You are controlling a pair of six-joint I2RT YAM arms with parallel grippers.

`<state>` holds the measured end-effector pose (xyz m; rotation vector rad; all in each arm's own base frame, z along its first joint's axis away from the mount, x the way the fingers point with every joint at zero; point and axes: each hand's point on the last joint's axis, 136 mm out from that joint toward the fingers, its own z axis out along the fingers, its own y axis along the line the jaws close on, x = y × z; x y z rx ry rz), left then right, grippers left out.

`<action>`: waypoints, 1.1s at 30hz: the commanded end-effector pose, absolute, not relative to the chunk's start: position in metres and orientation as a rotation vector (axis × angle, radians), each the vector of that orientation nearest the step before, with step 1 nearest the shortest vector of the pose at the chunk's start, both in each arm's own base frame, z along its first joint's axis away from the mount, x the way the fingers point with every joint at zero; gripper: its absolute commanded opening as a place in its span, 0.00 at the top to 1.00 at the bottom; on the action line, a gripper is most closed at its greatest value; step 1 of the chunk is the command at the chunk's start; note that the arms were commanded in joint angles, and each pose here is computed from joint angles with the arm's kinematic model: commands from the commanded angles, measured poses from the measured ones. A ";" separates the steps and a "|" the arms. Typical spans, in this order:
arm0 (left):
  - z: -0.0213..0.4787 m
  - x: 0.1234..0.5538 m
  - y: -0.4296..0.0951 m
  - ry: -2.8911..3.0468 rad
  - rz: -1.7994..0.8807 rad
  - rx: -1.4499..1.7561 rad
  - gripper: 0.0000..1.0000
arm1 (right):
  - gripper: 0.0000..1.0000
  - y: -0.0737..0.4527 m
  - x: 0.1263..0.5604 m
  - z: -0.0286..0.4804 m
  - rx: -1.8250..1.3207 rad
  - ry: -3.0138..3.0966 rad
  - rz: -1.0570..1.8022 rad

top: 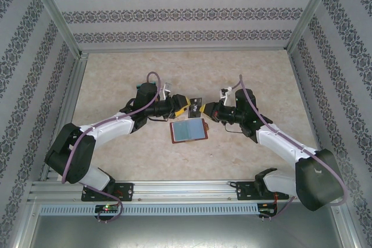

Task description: Take the credit cards out of the card holder

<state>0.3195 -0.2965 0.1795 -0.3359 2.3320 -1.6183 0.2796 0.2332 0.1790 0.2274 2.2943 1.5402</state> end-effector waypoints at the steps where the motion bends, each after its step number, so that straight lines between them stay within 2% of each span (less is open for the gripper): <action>1: 0.189 0.320 -0.296 2.289 -1.661 -0.311 0.53 | 1.00 0.239 0.287 0.201 0.196 2.205 1.629; 6: 0.192 0.320 -0.299 2.280 -1.692 -0.293 0.55 | 1.00 0.242 0.289 0.203 0.197 2.189 1.666; 10: 0.193 0.320 -0.301 2.274 -1.707 -0.283 0.62 | 1.00 0.244 0.289 0.201 0.199 2.193 1.678; 20: 0.195 0.320 -0.300 2.265 -1.699 -0.277 0.88 | 1.00 0.244 0.286 0.187 0.204 2.232 1.673; 22: 0.196 0.319 -0.299 2.268 -1.685 -0.268 0.94 | 0.91 0.244 0.285 0.183 0.203 2.245 1.665; 27: 0.196 0.316 -0.292 2.304 -1.609 -0.223 0.97 | 0.34 0.238 0.282 0.175 0.206 2.279 1.623; 29: 0.193 0.313 -0.285 2.348 -1.522 -0.166 0.97 | 0.18 0.232 0.280 0.171 0.217 2.292 1.592; 33: 0.182 0.308 -0.257 2.493 -1.130 0.035 1.00 | 0.04 0.224 0.277 0.171 0.189 2.325 1.496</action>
